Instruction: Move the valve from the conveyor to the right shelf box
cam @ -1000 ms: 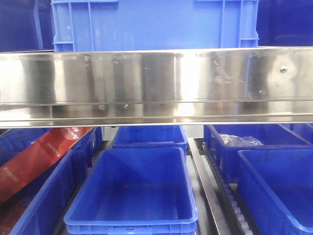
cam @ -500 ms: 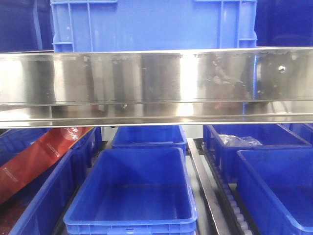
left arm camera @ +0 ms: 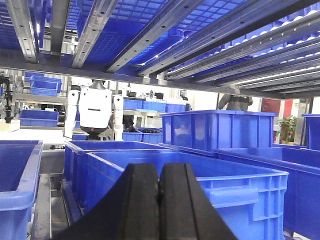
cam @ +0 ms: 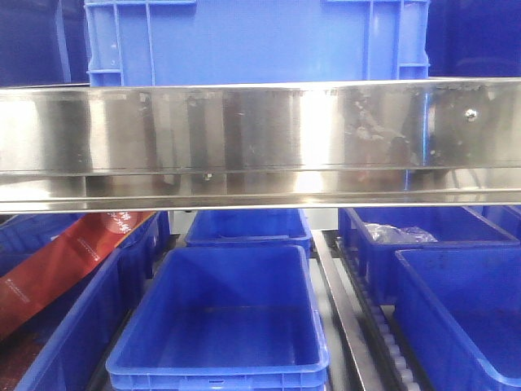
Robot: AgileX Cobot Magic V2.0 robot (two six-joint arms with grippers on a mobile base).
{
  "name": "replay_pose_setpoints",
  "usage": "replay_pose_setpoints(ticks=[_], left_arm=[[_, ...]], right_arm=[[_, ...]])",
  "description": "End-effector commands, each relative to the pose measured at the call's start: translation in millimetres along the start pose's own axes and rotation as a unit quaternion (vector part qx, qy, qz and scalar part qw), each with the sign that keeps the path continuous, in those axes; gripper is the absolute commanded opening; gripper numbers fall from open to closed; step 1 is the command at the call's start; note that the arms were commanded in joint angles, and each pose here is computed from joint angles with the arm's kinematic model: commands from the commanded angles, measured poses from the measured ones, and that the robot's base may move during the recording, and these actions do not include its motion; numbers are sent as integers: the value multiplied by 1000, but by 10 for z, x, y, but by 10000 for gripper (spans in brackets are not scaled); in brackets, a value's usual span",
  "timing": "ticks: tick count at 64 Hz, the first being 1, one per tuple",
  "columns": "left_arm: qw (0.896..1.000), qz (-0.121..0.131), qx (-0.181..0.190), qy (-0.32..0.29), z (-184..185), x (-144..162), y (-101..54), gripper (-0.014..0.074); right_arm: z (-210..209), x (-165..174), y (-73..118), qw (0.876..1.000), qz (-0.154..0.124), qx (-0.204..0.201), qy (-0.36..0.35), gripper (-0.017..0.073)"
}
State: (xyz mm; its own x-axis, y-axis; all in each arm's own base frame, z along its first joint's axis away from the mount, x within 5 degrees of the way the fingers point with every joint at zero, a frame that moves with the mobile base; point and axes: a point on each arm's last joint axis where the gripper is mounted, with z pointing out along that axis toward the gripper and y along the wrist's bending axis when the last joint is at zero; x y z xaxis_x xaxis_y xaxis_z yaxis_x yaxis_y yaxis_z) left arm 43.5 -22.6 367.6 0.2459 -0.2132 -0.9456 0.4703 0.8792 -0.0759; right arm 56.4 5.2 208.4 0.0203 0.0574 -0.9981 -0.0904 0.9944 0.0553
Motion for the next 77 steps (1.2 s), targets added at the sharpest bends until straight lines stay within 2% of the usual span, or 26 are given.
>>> replay_pose_setpoints(ticks=[1,40,43,47,49,51,54,57,58,59,61,68,77], left_arm=[[1000,-1,0,-8,-9,-17,1,-111],[1000,-1,-1,0,-4,39,6,-111],[1000,18,-6,6,-1,109,19,-111],[995,92,-17,15,-16,231,45,-111],[993,117,-25,24,-24,302,61,-111],[991,126,-34,27,-40,379,79,-111],[991,118,-49,39,-63,488,107,-111],[992,91,-72,53,-94,605,144,-111],[991,90,-79,59,-110,663,158,-111],[991,76,-90,61,-122,700,174,-111],[990,67,-105,68,-152,788,198,-111],[983,69,-149,79,-256,1002,263,-111],[977,73,-184,75,-400,1221,301,-111]], right_arm=[[-2,-15,-2,1000,1,2,-13,-162],[-2,-15,-2,1000,1,2,-13,-162],[-2,-15,-2,1000,1,2,-13,-162],[-2,-15,-2,1000,1,2,-13,-162],[-2,-15,-2,1000,1,2,-13,-162],[-2,-15,-2,1000,1,2,-13,-162],[-2,-15,-2,1000,1,2,-13,-162],[-2,-15,-2,1000,1,2,-13,-162],[-2,-15,-2,1000,1,2,-13,-162],[-2,-15,-2,1000,1,2,-13,-162],[-2,-15,-2,1000,1,2,-13,-162],[-2,-15,-2,1000,1,2,-13,-162],[-2,-15,-2,1000,1,2,-13,-162]])
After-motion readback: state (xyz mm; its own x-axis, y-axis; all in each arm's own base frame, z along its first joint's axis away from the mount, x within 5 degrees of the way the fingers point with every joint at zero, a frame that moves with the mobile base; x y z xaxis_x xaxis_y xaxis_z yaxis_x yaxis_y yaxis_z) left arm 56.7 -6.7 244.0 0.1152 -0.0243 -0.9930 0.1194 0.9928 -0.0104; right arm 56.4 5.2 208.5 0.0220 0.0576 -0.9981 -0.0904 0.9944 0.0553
